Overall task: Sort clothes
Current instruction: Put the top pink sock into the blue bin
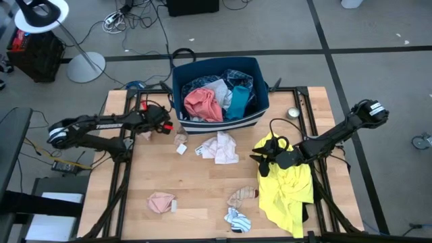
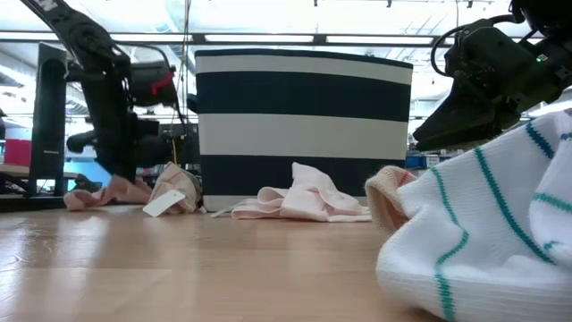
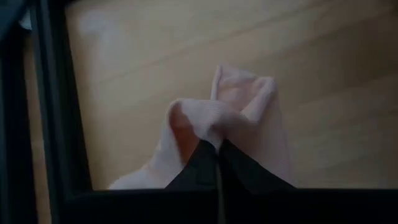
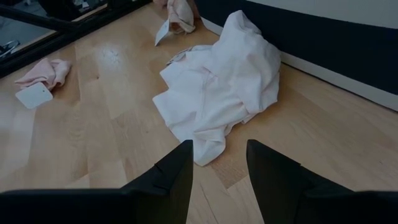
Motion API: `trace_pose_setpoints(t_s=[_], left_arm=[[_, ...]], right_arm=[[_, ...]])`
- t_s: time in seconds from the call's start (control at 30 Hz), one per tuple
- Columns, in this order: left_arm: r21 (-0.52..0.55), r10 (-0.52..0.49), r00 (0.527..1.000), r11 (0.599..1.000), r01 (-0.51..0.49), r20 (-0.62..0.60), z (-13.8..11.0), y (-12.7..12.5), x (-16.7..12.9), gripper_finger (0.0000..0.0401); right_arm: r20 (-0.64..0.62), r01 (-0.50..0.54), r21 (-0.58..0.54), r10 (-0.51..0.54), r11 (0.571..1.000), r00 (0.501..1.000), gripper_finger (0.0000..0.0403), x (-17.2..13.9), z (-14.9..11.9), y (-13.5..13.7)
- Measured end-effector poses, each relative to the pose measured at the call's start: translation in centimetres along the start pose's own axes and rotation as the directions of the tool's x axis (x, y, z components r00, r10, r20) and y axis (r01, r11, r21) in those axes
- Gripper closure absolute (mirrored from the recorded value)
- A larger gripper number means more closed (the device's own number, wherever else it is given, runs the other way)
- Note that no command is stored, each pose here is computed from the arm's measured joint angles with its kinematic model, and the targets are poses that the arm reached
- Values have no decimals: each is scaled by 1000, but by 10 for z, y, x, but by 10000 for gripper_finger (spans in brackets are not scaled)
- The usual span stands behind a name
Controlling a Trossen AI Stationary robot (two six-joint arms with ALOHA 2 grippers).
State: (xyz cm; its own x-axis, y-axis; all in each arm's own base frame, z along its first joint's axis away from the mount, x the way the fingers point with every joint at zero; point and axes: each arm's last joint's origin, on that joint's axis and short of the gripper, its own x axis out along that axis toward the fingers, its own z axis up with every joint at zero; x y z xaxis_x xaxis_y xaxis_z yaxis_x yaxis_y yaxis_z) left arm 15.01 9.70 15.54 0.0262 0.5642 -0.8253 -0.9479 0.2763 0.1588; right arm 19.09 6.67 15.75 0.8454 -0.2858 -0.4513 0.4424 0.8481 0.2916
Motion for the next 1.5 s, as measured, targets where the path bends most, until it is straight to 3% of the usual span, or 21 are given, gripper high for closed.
trace_pose_setpoints(t_s=[0.63,1.0,1.5], left_arm=[[-36,-89,978,995,98,191,17,14,-61,401],[10,-82,965,997,82,248,31,14,-98,401],[80,-218,847,976,205,486,90,26,-195,401]], right_arm=[[0,0,0,0,1000,1000,252,0,0,0],[0,0,0,0,1000,1000,252,0,0,0],[0,0,0,0,1000,1000,252,0,0,0]])
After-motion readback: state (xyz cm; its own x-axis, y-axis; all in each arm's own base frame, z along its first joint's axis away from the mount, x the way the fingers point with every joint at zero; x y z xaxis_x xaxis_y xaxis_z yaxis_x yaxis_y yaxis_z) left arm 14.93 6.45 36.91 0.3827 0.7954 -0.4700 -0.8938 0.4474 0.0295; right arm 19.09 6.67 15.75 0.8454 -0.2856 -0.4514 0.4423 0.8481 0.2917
